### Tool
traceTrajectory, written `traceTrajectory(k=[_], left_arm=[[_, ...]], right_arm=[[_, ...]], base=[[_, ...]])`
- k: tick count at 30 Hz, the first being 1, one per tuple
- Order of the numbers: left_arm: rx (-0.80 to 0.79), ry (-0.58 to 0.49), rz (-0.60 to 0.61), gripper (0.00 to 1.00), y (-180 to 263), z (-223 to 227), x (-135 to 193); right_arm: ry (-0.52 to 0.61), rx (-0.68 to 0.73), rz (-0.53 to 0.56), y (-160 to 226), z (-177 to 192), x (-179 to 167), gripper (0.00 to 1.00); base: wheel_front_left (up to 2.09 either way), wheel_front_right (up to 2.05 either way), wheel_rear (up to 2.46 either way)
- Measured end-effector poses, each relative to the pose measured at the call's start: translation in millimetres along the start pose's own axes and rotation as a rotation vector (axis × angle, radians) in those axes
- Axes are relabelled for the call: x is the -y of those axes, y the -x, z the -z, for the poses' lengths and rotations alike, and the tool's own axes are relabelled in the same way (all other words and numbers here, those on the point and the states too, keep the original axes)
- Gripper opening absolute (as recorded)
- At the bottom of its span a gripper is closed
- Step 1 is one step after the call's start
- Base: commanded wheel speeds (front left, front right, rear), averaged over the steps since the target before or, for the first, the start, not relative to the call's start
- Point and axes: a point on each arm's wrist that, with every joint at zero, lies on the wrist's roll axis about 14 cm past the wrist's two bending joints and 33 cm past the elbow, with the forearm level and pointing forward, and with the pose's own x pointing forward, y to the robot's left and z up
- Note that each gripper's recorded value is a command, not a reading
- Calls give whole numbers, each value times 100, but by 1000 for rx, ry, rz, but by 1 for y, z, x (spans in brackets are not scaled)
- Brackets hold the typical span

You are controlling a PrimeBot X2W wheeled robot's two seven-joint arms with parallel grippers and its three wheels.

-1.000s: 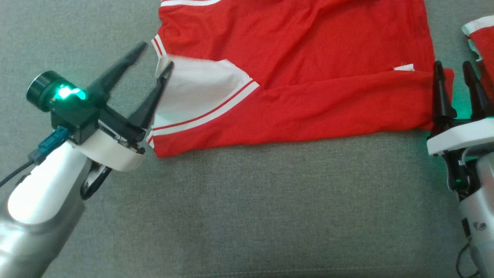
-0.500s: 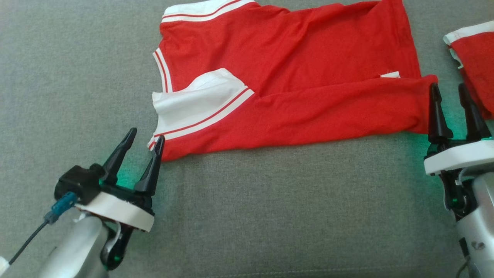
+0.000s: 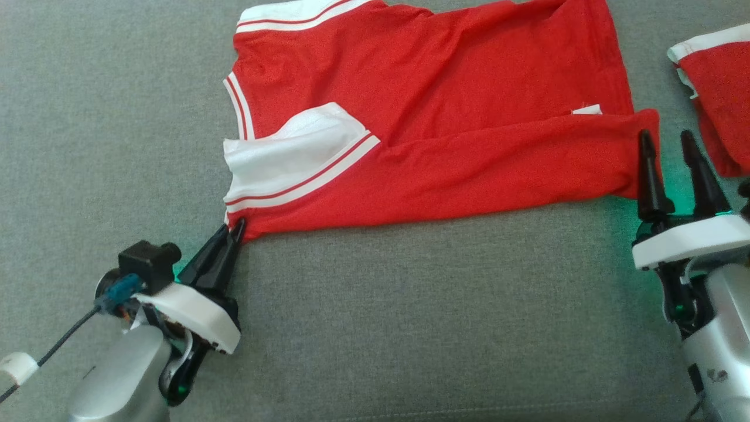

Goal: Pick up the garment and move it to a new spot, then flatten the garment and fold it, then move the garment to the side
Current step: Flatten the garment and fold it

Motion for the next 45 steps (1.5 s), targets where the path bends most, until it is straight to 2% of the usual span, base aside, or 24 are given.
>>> traceTrajectory(k=[11, 14, 15, 16, 17, 18, 19, 23, 27, 36, 45], left_arm=[[17, -26, 2, 0, 13, -7, 0], [35, -32, -2, 0, 18, -12, -1], [34, -34, -3, 0, 19, -12, -2], [34, -36, -3, 0, 20, -12, -2], [34, -38, -2, 0, 21, -12, -1], [34, -40, -1, 0, 22, -12, 0], [33, -40, -1, 0, 23, -11, 0], [43, -47, 4, 0, 33, -12, 6], [42, -31, 23, 0, 43, -12, 16], [-40, 58, 51, 0, 79, 23, 45], [-63, 84, 44, 0, 93, 32, 55]], right_arm=[[-28, -158, 35, 14, 33, 6, 100], [-27, -241, 35, 17, 47, 5, 100], [-27, -260, 33, 17, 50, 4, 95], [-28, -271, 30, 18, 51, 3, 95], [-26, -283, 26, 18, 52, 2, 56], [-20, -296, 20, 18, 53, 1, 24], [-16, -303, 15, 19, 53, 0, 0], [-17, -293, -4, 22, 42, -3, 0], [-13, -262, 16, 37, 28, 12, 0], [-76, -324, 75, 107, 54, 29, 0], [-95, -353, 74, 132, 57, 26, 0]], base=[[0, 0, 0], [0, 0, 0], [0, 0, 0], [0, 0, 0], [0, 0, 0], [0, 0, 0], [0, 0, 0], [0, 0, 0], [0, 0, 0], [0, 0, 0], [0, 0, 0]])
